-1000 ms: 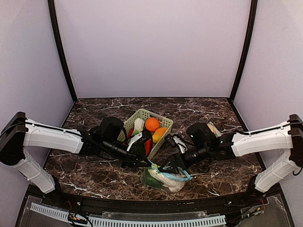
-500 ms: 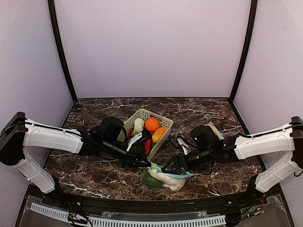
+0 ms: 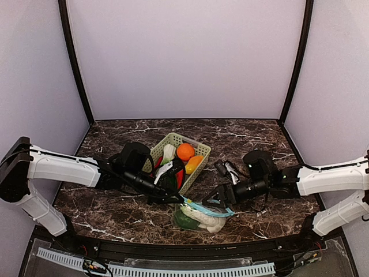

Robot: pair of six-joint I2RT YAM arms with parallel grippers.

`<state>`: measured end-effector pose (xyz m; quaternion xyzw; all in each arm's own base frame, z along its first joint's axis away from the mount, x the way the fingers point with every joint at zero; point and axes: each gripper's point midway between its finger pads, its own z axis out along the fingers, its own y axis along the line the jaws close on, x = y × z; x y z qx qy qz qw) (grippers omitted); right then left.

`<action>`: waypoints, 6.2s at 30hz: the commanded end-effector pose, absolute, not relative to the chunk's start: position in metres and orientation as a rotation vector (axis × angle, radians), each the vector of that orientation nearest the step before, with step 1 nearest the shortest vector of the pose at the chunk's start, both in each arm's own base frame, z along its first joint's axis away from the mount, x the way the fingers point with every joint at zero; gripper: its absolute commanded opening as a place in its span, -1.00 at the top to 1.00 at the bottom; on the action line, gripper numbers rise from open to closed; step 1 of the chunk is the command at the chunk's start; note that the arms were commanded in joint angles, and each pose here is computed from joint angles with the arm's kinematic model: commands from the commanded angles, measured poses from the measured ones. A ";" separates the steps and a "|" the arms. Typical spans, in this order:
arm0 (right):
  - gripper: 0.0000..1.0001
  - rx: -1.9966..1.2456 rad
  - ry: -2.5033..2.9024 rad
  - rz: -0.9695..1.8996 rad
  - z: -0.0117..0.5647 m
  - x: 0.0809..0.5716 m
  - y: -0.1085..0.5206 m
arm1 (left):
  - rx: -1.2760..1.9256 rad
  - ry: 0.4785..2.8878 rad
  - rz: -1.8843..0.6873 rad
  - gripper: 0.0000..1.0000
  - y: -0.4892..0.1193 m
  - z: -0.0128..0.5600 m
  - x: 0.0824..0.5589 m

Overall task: Place the food in the zip-top bag and seal the zipper
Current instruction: Adjust the fake vegetable in the zipper food storage bag, then hold the zipper from the zipper food storage bag, then zip the zipper on the zipper food storage bag.

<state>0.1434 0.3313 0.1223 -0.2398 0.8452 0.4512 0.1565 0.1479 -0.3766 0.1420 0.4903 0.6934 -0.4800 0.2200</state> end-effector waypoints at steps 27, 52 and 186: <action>-0.71 -0.733 2.467 1.312 0.101 0.150 0.363 | 1.370 1.872 -1.325 0.99 -0.372 0.154 0.143; -0.68 -0.706 2.607 1.219 0.065 0.139 0.374 | 1.366 1.858 -1.321 0.99 -0.373 0.155 0.145; 1.00 -1.250 2.442 0.915 0.122 0.102 0.333 | 1.157 1.935 -1.150 0.99 -0.327 0.197 0.194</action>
